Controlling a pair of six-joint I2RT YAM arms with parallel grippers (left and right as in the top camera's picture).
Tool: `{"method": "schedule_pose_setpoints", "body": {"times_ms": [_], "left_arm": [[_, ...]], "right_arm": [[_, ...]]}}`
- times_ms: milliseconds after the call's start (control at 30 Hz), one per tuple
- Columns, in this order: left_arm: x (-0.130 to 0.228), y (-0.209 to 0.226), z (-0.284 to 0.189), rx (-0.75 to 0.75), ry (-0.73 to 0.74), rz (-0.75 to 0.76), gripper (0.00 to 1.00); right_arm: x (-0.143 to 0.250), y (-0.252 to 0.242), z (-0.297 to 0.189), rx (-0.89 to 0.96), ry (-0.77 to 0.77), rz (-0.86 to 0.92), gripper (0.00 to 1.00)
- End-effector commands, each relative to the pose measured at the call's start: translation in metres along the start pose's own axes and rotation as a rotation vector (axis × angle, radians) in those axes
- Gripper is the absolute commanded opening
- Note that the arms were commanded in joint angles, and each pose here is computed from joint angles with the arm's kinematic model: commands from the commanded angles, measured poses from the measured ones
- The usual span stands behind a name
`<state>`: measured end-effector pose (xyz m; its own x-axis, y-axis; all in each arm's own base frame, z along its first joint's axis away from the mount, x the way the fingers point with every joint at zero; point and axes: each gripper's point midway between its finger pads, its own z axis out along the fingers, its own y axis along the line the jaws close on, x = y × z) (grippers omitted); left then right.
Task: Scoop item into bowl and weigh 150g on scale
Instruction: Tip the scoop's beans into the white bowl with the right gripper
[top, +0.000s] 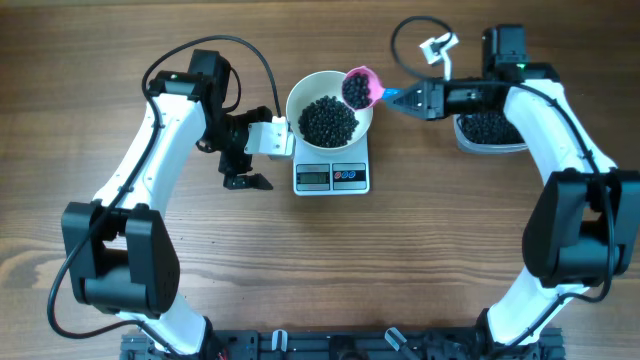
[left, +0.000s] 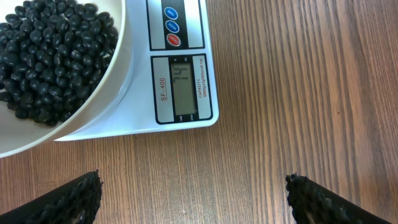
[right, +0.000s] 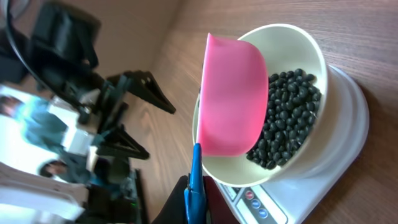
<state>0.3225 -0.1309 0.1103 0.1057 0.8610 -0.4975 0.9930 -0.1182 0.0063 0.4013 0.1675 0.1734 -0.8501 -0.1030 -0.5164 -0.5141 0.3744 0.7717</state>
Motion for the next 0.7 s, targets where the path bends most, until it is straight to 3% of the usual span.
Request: {"method": "schedule_pose_setpoints", "body": {"times_ms": [0,367,567,667], "left_arm": [[0.000,-0.002,0.002,0.009,-0.001,-0.003,1.00],[0.000,-0.002,0.002,0.009,-0.001,-0.003,1.00],[0.000,-0.002,0.002,0.008,-0.001,-0.004,1.00],[0.000,-0.002,0.002,0.009,-0.001,-0.003,1.00]], "right_arm": [[-0.007,0.011,0.006,0.110,0.025,-0.186,0.04],[-0.042,0.013,0.008,0.595,0.029,-0.492,0.04],[-0.043,0.009,0.019,0.844,0.136,-0.698,0.04],[-0.040,0.013,0.026,0.882,0.173,-0.760,0.04]]}}
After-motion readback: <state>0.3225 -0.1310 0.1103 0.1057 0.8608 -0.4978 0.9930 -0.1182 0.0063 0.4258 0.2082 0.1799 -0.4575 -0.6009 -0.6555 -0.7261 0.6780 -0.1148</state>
